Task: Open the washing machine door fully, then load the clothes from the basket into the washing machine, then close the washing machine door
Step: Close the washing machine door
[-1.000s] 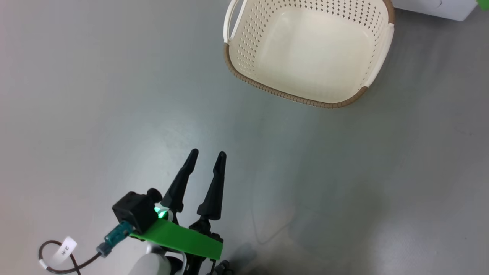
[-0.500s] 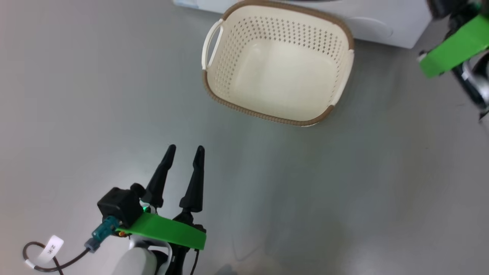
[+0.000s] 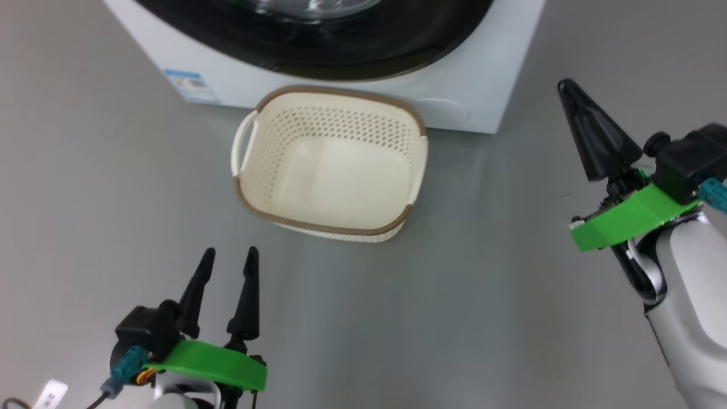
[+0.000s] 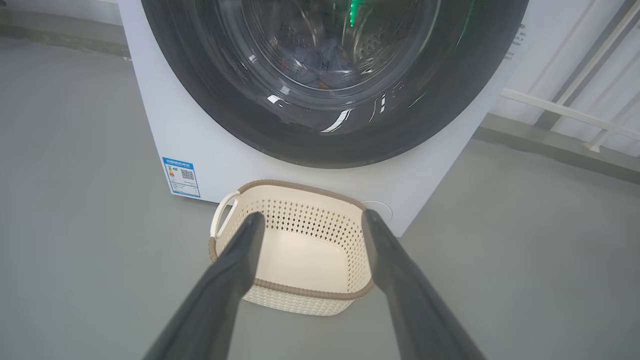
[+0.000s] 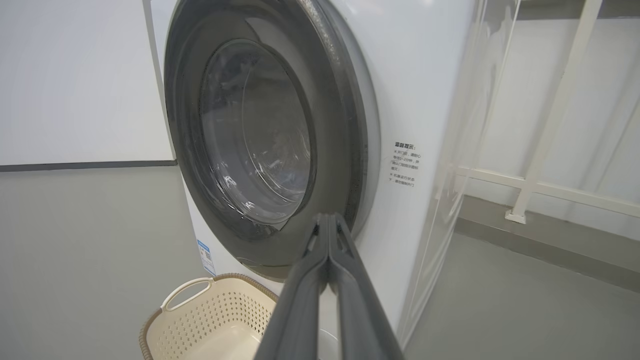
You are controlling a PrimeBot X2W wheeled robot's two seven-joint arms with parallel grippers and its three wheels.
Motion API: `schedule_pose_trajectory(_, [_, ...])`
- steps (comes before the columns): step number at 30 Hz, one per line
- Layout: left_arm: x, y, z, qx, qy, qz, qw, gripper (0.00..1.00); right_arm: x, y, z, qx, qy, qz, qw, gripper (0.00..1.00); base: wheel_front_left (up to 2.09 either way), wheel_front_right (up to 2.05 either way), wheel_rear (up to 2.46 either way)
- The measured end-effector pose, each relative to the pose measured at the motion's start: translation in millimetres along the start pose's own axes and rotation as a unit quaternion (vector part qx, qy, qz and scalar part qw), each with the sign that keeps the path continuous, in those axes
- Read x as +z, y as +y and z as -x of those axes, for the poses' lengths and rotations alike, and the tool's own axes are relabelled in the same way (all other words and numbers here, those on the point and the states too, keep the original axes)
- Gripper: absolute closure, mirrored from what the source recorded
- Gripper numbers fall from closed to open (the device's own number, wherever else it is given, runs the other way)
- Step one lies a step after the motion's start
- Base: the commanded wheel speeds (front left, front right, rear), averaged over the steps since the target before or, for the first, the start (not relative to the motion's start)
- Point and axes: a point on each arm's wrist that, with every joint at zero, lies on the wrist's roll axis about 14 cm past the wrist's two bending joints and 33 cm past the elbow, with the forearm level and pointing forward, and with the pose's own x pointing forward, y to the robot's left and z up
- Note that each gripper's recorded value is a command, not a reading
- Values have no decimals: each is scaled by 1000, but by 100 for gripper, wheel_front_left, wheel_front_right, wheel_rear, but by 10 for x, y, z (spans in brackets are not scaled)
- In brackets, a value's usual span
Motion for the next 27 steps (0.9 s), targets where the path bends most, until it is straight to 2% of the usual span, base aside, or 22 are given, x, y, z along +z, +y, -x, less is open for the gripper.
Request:
schedule_pose_trajectory(12, [41, -278, 117, -47, -9, 5, 999, 0, 332, -369, 1079, -135, 13, 7, 991, 100, 0, 0, 0])
schedule_pose_trajectory(20, [116, -446, 301, -75, -22, 6, 997, 0, 583, -513, 1874, -236, -1, 1, 972, 100, 0, 0, 0])
schedule_pose_trajectory(27, [224, -609, 318, -101, -38, 8, 994, 0, 757, -599, 2376, -296, -16, 5, 955, 100, 0, 0, 0])
